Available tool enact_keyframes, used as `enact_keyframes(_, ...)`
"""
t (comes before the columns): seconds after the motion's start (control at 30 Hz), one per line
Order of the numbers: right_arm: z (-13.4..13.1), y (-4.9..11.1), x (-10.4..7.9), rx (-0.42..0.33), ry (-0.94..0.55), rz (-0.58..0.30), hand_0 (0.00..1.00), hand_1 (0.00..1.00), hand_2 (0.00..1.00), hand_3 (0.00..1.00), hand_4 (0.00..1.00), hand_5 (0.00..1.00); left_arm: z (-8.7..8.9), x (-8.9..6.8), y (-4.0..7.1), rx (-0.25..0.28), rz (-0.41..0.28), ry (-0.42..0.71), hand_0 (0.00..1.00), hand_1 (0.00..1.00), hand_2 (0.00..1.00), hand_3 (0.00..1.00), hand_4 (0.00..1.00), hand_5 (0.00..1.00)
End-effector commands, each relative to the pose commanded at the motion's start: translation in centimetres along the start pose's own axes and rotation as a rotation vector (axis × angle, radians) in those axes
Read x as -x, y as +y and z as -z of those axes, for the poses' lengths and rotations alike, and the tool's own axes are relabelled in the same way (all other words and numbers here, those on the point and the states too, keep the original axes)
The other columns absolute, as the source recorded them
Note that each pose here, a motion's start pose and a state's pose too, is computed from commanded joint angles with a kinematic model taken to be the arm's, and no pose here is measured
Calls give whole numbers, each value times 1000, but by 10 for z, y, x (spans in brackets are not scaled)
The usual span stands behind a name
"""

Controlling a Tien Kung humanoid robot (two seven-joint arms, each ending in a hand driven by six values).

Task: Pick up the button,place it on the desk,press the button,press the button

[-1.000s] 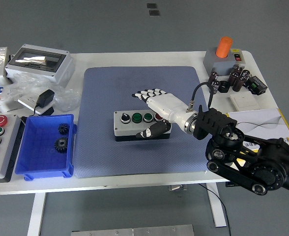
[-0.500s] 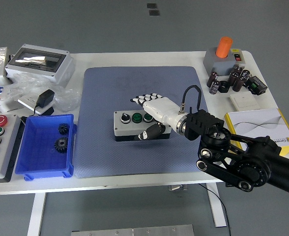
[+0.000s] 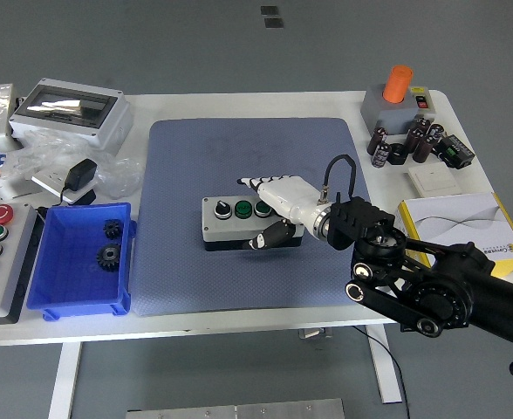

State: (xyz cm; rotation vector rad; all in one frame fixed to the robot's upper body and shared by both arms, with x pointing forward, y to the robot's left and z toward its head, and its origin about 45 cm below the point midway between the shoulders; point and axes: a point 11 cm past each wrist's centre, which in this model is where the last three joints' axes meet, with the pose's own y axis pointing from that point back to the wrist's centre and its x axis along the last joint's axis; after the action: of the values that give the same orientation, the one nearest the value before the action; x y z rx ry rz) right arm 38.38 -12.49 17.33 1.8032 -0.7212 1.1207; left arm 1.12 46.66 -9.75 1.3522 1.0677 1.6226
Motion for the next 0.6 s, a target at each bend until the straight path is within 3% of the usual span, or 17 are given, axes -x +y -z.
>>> enact_keyframes(0.17,-5,-2,-1,16,-2,-3,803,854,893,998,988,417,0,0,0,-1,-1,0,735,740,686,815,688,172)
enact_keyframes(0.2,-6,-2,0,18,-1,-1,721,805,826,998,955,366,0,0,0,0,0,0,735,739,686,815,688,172)
enact_keyframes(0.37,-8,-3,2,28,6,11,721,805,826,998,955,366,0,0,0,1,0,0,735,739,686,815,688,172)
enact_keyframes(0.4,-9,-3,2,29,7,13,582,712,736,935,875,254,-1,0,0,1,0,0,735,739,684,816,688,173)
enact_keyframes(0.57,-11,-3,4,38,7,22,582,712,736,935,875,254,0,0,0,1,0,-1,735,739,684,816,688,173)
enact_keyframes(0.6,-11,-3,5,40,6,22,481,657,678,844,839,222,0,0,0,1,0,-1,735,739,684,815,688,172)
